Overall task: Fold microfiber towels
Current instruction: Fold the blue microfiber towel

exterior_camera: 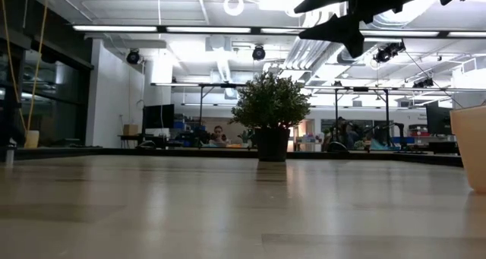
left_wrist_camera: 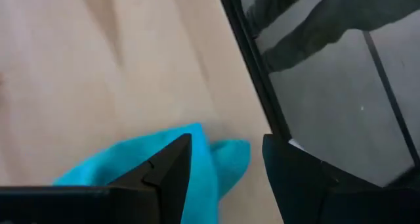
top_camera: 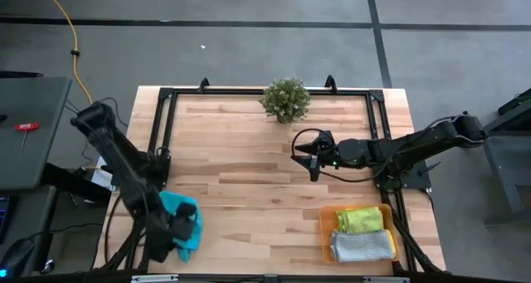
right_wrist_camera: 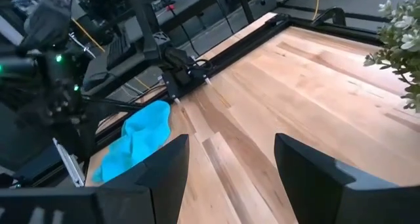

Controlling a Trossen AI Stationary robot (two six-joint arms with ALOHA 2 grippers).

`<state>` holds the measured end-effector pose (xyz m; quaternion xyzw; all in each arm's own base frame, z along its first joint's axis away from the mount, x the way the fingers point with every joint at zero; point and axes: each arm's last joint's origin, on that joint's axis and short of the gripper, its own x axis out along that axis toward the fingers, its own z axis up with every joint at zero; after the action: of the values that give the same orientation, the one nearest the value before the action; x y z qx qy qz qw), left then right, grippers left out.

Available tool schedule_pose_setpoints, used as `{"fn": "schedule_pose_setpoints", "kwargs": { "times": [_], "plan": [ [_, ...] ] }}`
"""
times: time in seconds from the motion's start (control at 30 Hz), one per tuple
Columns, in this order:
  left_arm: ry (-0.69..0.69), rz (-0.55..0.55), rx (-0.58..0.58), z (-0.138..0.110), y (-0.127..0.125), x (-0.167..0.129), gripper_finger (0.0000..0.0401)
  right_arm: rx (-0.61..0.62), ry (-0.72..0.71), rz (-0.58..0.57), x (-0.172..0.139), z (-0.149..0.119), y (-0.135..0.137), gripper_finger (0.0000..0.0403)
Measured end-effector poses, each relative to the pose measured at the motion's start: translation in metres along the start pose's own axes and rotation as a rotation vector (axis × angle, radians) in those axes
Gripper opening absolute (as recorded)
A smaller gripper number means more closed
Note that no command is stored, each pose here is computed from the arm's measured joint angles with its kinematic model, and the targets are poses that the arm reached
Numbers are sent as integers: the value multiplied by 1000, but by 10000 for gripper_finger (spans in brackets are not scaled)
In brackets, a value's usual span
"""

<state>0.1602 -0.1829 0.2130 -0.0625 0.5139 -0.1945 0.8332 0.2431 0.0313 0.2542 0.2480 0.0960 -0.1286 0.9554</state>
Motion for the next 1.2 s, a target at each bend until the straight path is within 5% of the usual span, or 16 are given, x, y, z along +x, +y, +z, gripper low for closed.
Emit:
{"fn": "schedule_pose_setpoints", "kwargs": {
  "times": [0.33,0.8,1.2],
  "plan": [
    [102,183,-35,-33,-34,54,177,-4,15,10,0,-1,0,215],
    [172,395,3,-41,-29,53,168,21,17,7,0,-1,0,215],
    [210,623,108,-22,10,49,9,20,21,5,0,-1,0,215]
  ]
}}
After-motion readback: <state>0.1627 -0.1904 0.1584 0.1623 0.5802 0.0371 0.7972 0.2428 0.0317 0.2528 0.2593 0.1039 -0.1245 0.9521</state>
